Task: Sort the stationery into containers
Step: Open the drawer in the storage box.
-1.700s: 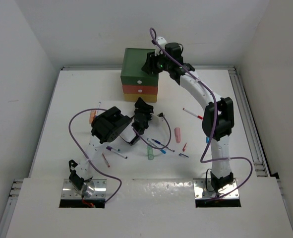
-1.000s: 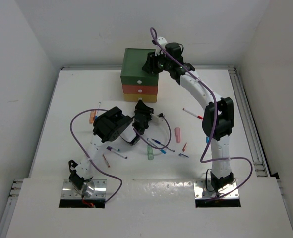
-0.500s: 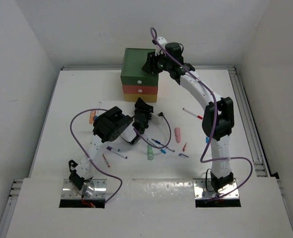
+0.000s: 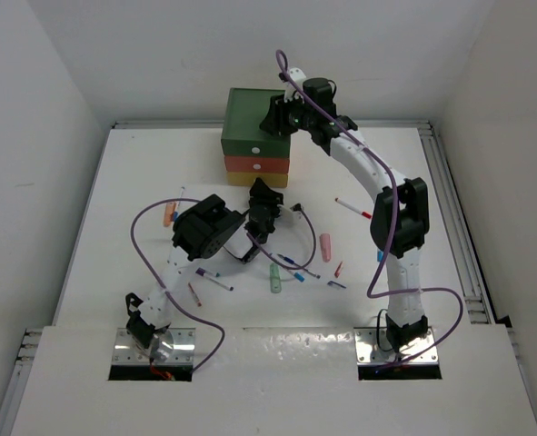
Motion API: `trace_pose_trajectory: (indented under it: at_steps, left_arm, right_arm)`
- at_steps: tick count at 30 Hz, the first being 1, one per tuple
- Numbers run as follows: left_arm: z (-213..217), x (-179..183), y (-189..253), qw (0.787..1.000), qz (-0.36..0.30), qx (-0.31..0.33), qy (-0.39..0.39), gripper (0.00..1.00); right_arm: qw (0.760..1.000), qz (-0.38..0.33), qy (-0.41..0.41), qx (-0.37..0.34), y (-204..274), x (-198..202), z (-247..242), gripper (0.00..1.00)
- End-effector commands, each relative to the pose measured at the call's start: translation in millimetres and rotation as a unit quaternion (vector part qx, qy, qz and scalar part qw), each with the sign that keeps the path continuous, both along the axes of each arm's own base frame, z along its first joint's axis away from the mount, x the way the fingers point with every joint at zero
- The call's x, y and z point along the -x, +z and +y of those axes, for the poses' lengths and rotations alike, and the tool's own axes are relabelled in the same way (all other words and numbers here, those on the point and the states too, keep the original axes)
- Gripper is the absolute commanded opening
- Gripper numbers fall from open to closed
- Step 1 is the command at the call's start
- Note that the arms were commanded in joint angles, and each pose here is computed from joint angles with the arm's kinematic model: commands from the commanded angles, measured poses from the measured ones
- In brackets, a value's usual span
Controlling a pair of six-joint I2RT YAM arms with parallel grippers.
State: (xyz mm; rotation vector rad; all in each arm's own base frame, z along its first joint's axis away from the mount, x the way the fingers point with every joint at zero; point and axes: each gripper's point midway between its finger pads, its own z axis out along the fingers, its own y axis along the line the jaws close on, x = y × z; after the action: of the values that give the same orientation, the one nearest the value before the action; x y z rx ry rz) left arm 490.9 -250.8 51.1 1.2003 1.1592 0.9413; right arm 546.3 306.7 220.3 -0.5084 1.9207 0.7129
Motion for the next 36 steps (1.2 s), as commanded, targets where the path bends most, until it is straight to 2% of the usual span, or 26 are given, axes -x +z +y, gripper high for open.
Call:
trace_pose_trajectory:
  at_steps: [1, 7, 10, 13, 16, 24, 26, 27, 30, 36]
  left_arm:
    - [20, 17, 105, 0.961, -0.206, 0.186, -0.004, 0.41]
    - [30, 16, 100, 0.963, -0.202, 0.180, 0.011, 0.35]
    - [32, 19, 99, 0.964, -0.197, 0.176, 0.010, 0.27]
    - [31, 25, 103, 0.965, -0.192, 0.179, 0.003, 0.15]
    - [30, 32, 105, 0.965, -0.189, 0.182, 0.003, 0.09]
    - [21, 56, 112, 0.964, -0.175, 0.199, 0.000, 0.04]
    - [20, 61, 111, 0.964, -0.171, 0.201, 0.002, 0.11]
    - [20, 61, 112, 0.964, -0.172, 0.201, 0.005, 0.20]
    - [22, 56, 111, 0.964, -0.177, 0.199, 0.018, 0.32]
    - [23, 42, 119, 0.959, -0.197, 0.200, 0.027, 0.43]
  right_arm:
    - [1.000, 0.015, 0.003, -0.006, -7, 1, 2, 0.44]
    - [1.000, 0.017, 0.005, -0.007, -8, 1, 4, 0.43]
    - [1.000, 0.019, 0.004, -0.007, -10, 1, 4, 0.43]
    - [1.000, 0.016, 0.005, -0.007, -8, 1, 4, 0.43]
    - [1.000, 0.016, 0.007, -0.005, -9, 2, 4, 0.43]
    - [1.000, 0.014, 0.009, -0.003, -7, 5, 6, 0.43]
    - [1.000, 0.015, 0.009, -0.001, -8, 6, 4, 0.43]
    - [1.000, 0.018, 0.009, 0.000, -10, 6, 5, 0.43]
    - [1.000, 0.018, 0.011, -0.001, -9, 7, 5, 0.43]
    - [1.000, 0.017, 0.011, 0.000, -9, 7, 5, 0.43]
